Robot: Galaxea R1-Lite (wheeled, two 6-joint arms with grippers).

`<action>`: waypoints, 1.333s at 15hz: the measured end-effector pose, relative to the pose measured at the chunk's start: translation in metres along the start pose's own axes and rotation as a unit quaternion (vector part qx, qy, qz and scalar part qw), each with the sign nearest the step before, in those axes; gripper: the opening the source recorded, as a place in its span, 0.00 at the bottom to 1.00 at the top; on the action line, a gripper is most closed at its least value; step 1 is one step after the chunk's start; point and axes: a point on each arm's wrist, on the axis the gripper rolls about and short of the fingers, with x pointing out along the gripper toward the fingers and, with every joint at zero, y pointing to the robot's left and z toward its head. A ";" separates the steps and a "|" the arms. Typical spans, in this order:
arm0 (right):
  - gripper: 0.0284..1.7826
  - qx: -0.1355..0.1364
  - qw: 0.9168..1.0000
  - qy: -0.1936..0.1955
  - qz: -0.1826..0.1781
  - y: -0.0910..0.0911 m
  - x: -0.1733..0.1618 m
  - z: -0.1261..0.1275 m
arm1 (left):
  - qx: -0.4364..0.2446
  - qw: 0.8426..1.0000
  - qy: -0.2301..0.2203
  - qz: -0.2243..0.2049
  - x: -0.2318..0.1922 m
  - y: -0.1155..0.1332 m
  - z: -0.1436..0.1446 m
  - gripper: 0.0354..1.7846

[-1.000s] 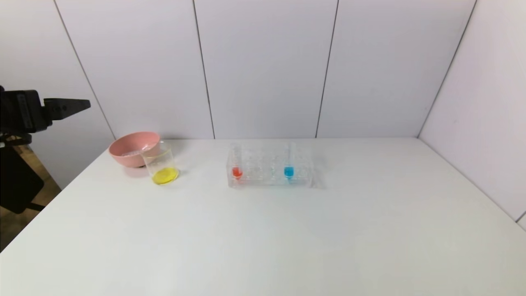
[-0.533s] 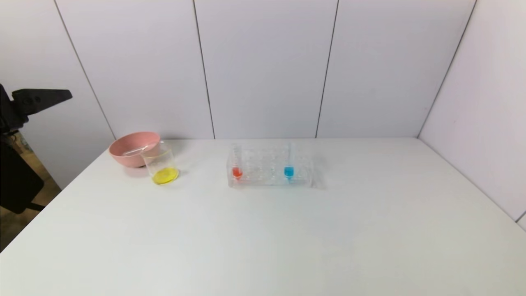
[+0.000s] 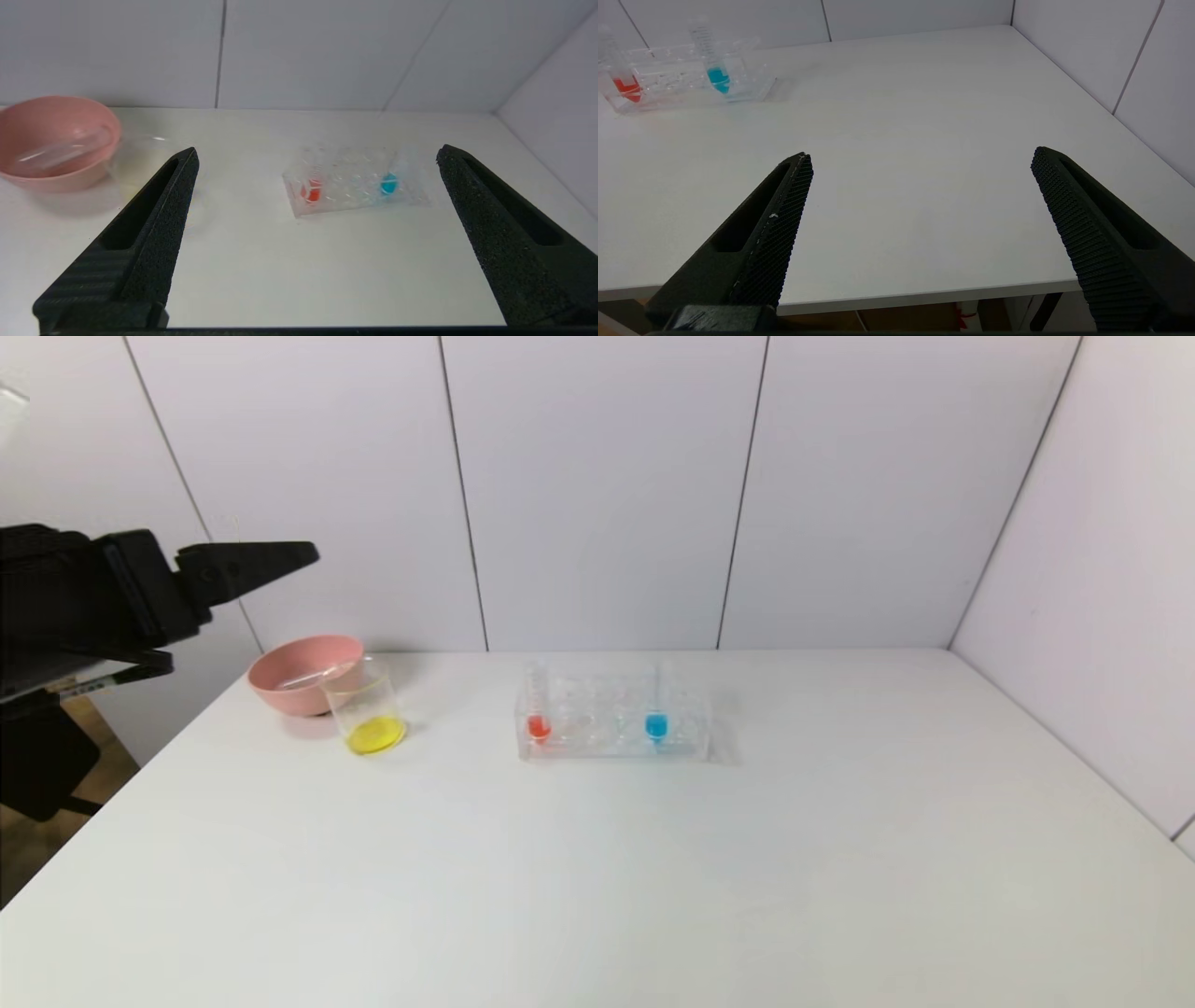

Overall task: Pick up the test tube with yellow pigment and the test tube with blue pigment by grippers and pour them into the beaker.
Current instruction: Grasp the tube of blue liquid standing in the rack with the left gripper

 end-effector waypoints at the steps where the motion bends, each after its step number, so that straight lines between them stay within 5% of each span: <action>1: 0.96 0.000 1.000 0.000 0.000 0.000 0.000 0.000 | -0.005 1.000 0.009 -0.018 0.009 -0.006 -0.005 1.00; 14: 0.96 0.000 1.000 0.000 0.000 0.000 0.000 0.000 | 0.064 0.988 0.057 -0.130 0.143 -0.063 -0.070 1.00; 20: 0.96 0.000 1.000 0.000 0.000 0.000 0.000 0.000 | 0.070 0.988 0.063 -0.124 0.184 -0.093 -0.111 1.00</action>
